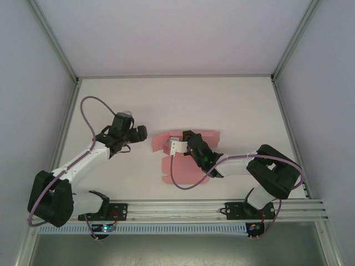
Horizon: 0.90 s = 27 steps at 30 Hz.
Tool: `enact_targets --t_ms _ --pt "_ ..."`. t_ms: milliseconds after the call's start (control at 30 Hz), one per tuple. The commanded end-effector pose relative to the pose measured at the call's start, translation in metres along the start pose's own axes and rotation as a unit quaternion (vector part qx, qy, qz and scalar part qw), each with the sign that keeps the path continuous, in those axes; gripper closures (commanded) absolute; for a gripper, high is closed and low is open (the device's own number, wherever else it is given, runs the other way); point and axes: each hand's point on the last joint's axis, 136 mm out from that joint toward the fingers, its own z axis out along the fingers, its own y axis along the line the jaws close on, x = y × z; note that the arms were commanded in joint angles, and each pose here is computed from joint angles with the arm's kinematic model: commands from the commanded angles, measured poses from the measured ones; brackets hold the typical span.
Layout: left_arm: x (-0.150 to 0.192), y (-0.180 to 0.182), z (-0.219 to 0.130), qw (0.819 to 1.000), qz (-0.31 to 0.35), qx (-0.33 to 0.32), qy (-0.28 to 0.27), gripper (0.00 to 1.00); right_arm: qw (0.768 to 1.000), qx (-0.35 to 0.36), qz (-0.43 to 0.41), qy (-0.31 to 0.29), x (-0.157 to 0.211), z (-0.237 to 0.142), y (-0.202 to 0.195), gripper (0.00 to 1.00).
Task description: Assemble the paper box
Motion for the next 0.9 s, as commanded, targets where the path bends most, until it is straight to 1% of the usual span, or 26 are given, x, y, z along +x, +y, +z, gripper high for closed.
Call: enact_targets --t_ms 0,67,167,200,233,300,367,600,733,767,833,867 --pt "-0.003 -0.069 -0.005 0.977 0.098 0.187 -0.018 0.20 1.000 -0.014 0.009 0.001 0.004 -0.001 0.009 1.00" --pt "0.006 -0.089 -0.006 0.961 0.131 0.242 -0.016 0.21 1.000 -0.012 0.008 0.003 0.005 0.000 0.009 1.00" --pt "0.014 -0.096 0.003 0.956 0.159 0.248 -0.003 0.22 1.000 -0.005 0.009 0.000 0.002 0.000 0.002 1.00" --pt "0.016 -0.098 0.007 0.955 0.164 0.249 0.003 0.24 1.000 -0.004 0.009 -0.001 0.001 0.000 0.000 1.00" --pt "0.020 -0.102 0.011 0.951 0.169 0.258 0.014 0.28 1.000 -0.006 0.009 -0.002 0.000 0.000 -0.001 1.00" --pt "0.025 -0.115 0.013 0.940 0.180 0.289 0.032 0.30 1.000 -0.014 0.011 -0.006 -0.003 -0.001 -0.002 1.00" --pt "0.032 -0.128 0.015 0.928 0.194 0.315 0.039 0.31 1.000 -0.016 0.018 -0.010 -0.005 -0.002 -0.002 1.00" --pt "0.054 -0.134 0.027 0.922 0.200 0.328 0.047 0.31 0.999 -0.025 0.020 0.005 -0.004 -0.009 0.011 1.00" --pt "0.061 -0.129 0.039 0.930 0.199 0.308 0.037 0.32 0.999 -0.039 0.028 0.005 -0.007 -0.017 0.017 1.00" --pt "0.062 -0.129 0.043 0.931 0.199 0.305 0.035 0.33 0.999 -0.042 0.031 0.006 -0.007 -0.018 0.017 1.00" --pt "0.061 -0.129 0.054 0.936 0.198 0.291 0.028 0.40 0.998 -0.050 0.039 0.010 -0.007 -0.018 0.019 1.00" --pt "0.061 -0.131 0.059 0.937 0.196 0.287 0.026 0.42 0.998 -0.056 0.040 0.011 -0.007 -0.018 0.021 1.00"
